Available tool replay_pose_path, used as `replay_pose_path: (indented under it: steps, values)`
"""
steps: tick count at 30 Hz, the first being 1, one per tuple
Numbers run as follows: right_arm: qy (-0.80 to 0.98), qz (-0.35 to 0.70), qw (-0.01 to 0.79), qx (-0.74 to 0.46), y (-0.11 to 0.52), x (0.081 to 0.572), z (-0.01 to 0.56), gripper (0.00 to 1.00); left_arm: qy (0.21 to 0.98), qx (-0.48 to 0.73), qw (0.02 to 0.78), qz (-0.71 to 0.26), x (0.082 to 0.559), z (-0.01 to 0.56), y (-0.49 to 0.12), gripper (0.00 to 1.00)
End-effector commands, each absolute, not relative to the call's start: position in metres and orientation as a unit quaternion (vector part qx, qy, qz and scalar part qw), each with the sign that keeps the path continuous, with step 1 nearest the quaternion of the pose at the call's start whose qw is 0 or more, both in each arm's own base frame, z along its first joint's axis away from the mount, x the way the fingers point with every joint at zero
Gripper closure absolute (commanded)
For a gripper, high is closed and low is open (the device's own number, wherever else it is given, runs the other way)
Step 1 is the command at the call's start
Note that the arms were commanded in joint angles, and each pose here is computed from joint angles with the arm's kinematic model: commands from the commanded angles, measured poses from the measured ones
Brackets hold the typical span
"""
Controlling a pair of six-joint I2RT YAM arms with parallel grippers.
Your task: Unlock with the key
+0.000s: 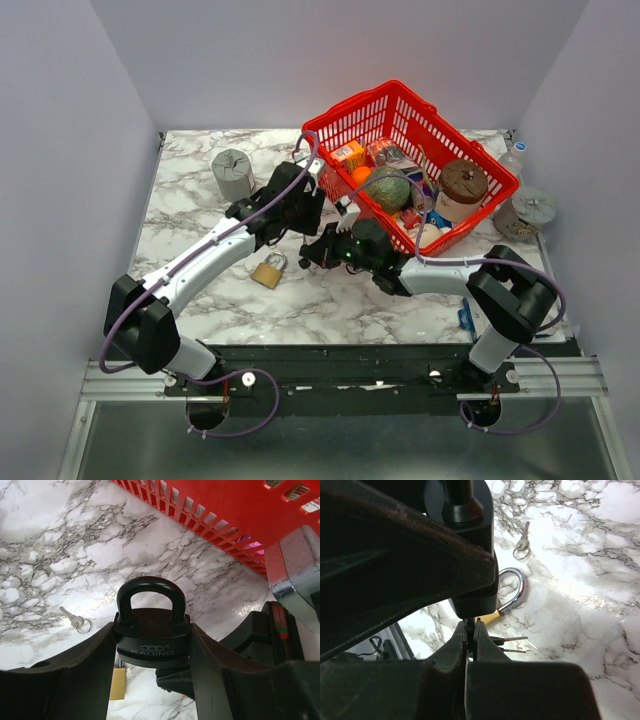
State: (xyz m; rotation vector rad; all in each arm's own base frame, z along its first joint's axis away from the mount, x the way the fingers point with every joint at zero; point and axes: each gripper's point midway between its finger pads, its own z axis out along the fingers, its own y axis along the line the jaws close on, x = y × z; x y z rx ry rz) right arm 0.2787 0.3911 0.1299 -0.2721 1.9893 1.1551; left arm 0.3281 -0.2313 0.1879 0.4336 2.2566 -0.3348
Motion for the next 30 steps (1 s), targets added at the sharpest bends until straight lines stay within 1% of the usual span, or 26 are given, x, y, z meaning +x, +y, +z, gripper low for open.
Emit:
replay_pose_path:
  steps: [1, 15, 21, 30]
  values:
    - [0.729, 0.458, 0.498, -0.105, 0.388, 0.312, 0.18, 0.99, 0.903, 0.182, 0.365, -0.137, 0.318, 0.173, -0.231, 1.0]
    - [0.731, 0.467, 0.493, -0.071, 0.375, 0.321, 0.176, 0.99, 0.904, 0.191, 0.35, -0.152, 0.313, 0.167, -0.237, 1.0]
    - [0.708, 0.463, 0.525, -0.097, 0.368, 0.321, 0.19, 0.99, 0.905, 0.198, 0.338, -0.166, 0.309, 0.163, -0.242, 1.0]
    - [0.702, 0.422, 0.568, -0.079, 0.35, 0.333, 0.2, 0.99, 0.91, 0.202, 0.321, -0.169, 0.303, 0.153, -0.242, 1.0]
